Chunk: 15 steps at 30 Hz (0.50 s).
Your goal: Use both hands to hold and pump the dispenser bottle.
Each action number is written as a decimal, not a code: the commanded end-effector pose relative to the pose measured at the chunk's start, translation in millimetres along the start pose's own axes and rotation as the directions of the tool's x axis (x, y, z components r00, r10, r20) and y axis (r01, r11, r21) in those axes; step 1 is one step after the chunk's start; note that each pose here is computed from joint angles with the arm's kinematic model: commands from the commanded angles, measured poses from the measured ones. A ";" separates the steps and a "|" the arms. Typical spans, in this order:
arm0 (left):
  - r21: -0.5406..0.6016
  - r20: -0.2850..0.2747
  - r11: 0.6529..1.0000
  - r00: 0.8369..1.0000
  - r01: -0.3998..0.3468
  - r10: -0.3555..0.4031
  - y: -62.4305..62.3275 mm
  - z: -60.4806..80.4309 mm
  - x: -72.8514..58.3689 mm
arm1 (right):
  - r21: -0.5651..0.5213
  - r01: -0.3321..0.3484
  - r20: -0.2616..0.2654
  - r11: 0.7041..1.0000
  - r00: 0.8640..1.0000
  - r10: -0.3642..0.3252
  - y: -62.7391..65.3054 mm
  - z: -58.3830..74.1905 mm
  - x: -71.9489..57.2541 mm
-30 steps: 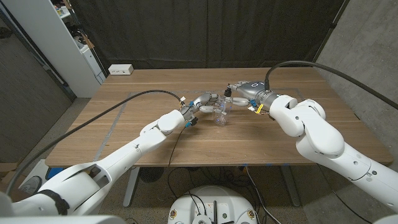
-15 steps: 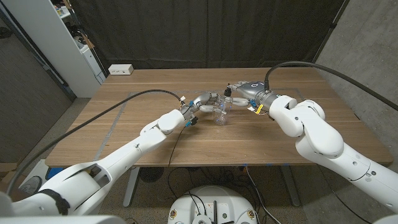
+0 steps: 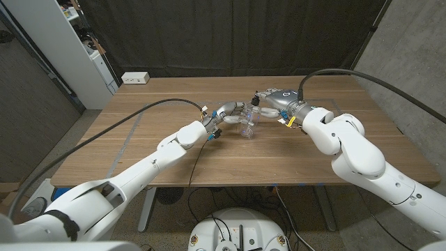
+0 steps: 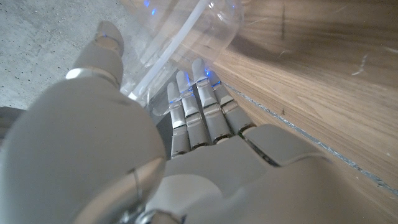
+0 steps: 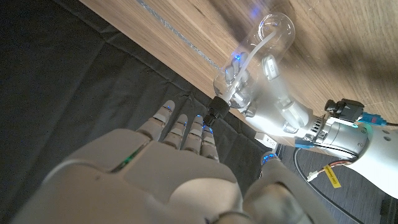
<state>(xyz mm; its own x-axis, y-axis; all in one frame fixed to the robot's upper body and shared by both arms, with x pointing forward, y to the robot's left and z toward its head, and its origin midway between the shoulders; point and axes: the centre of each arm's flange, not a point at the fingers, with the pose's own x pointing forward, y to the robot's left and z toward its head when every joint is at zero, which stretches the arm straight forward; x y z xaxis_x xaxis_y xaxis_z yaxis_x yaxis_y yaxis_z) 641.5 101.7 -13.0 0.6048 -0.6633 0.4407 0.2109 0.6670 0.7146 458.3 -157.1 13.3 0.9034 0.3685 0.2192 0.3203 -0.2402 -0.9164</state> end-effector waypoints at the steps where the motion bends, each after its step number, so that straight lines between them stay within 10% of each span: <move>1: 0.019 -0.012 1.000 1.000 0.021 -0.020 -4.3 -2.4 -0.3 | 0.016 0.043 -0.015 0.999 0.999 -0.043 -3.1 -2.6 -2.8; 15: 0.020 -0.011 0.999 1.000 0.028 -0.028 -4.2 -3.2 0.6 | 0.003 0.064 -0.023 0.998 0.998 -0.063 -7.5 -2.6 -4.3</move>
<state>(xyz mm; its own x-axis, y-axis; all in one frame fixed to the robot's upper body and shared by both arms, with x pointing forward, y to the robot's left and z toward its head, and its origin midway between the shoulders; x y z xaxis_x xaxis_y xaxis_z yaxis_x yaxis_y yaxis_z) 641.6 99.3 -16.7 0.6043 -0.6744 0.4242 0.2109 0.6489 0.7311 454.9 -158.7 16.1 0.8929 0.3669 0.2609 0.3536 -0.2129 -0.9109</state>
